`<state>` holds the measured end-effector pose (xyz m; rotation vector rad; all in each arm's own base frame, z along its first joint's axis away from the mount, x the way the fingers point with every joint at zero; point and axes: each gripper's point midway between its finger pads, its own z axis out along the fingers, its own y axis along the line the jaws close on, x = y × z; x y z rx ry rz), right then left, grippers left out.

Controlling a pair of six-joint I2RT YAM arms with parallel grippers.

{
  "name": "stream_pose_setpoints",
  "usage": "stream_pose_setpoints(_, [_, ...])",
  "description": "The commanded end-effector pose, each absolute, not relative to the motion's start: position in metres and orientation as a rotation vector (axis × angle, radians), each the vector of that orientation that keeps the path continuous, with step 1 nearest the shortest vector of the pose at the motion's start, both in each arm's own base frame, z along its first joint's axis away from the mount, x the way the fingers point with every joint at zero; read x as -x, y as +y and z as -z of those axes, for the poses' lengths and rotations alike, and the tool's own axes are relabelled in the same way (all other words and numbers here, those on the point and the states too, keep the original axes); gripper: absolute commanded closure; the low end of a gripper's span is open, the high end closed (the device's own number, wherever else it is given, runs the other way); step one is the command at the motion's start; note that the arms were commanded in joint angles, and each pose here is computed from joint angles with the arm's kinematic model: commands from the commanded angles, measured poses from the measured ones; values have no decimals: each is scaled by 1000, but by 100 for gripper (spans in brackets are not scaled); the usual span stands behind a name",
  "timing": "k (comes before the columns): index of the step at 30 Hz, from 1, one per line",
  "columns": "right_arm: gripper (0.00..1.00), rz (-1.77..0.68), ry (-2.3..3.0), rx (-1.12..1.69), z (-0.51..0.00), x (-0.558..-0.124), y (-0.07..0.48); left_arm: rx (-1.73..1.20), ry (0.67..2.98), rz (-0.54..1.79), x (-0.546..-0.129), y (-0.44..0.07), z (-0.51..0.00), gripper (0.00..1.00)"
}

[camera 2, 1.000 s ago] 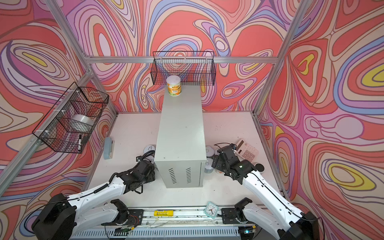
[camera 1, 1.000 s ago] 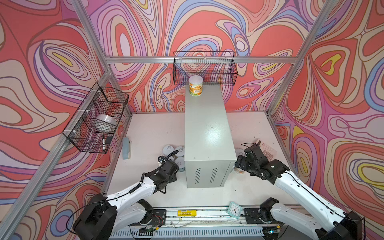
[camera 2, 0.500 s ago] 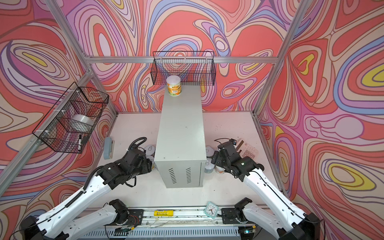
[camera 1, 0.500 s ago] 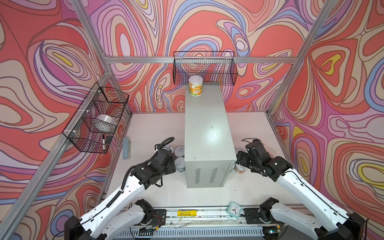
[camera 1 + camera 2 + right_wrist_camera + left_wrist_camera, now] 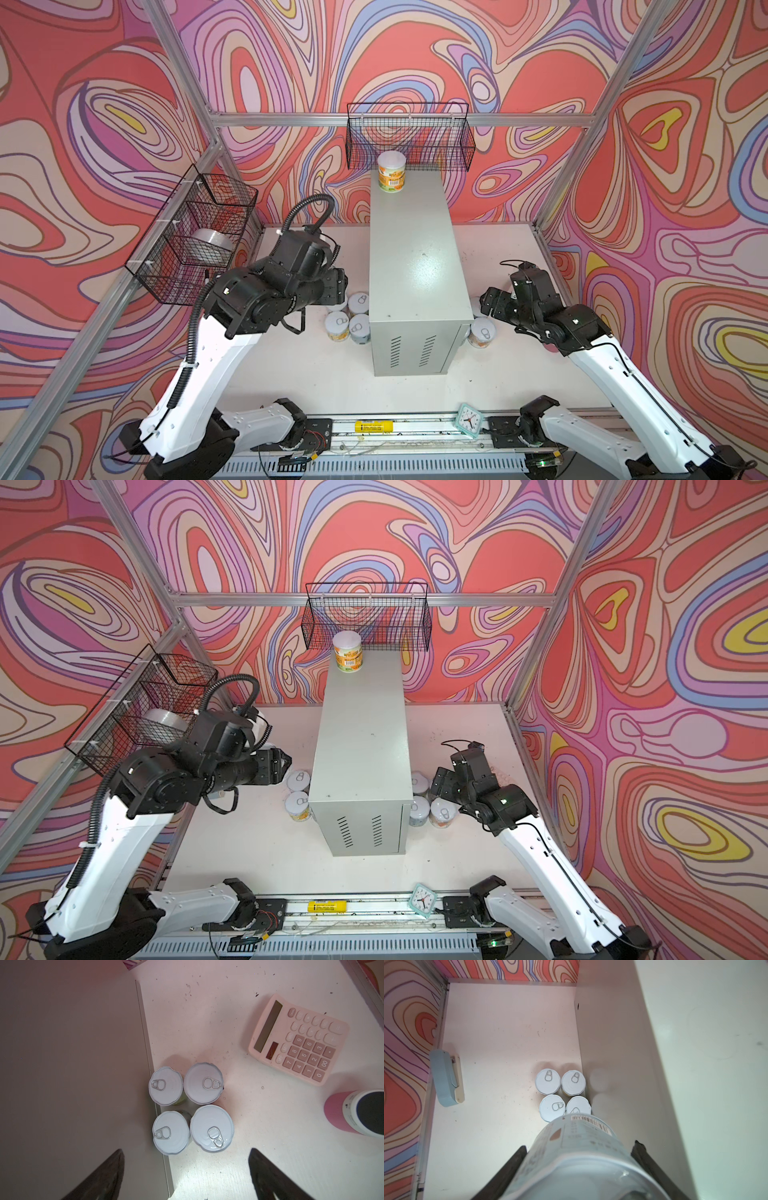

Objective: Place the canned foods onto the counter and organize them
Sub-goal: 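Lift the can with the left gripper and carry it over the cabinet top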

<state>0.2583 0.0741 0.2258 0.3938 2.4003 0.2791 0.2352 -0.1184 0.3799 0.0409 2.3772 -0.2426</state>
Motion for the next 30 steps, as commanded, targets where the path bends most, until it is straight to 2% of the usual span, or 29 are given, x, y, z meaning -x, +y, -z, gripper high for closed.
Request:
stream_pose_setpoints(1, [4,-291,2404,-340,-237,-257,73,-165,2421,168,-227,-114,-393,100])
stream_pose_setpoints(8, [4,-264,2362,-328,-261,-260,63,-301,2342,162,-246,-143,-435,100])
stream_pose_setpoints(16, [4,-241,2317,-313,-294,-271,61,-406,2299,193,-268,-188,-436,100])
stream_pose_setpoints(25, [4,-213,2229,-270,-344,-276,56,-490,2237,336,-298,-247,-435,100])
stream_pose_setpoints(30, [5,-251,2215,-258,-354,-277,61,-534,2217,406,-311,-280,-429,100])
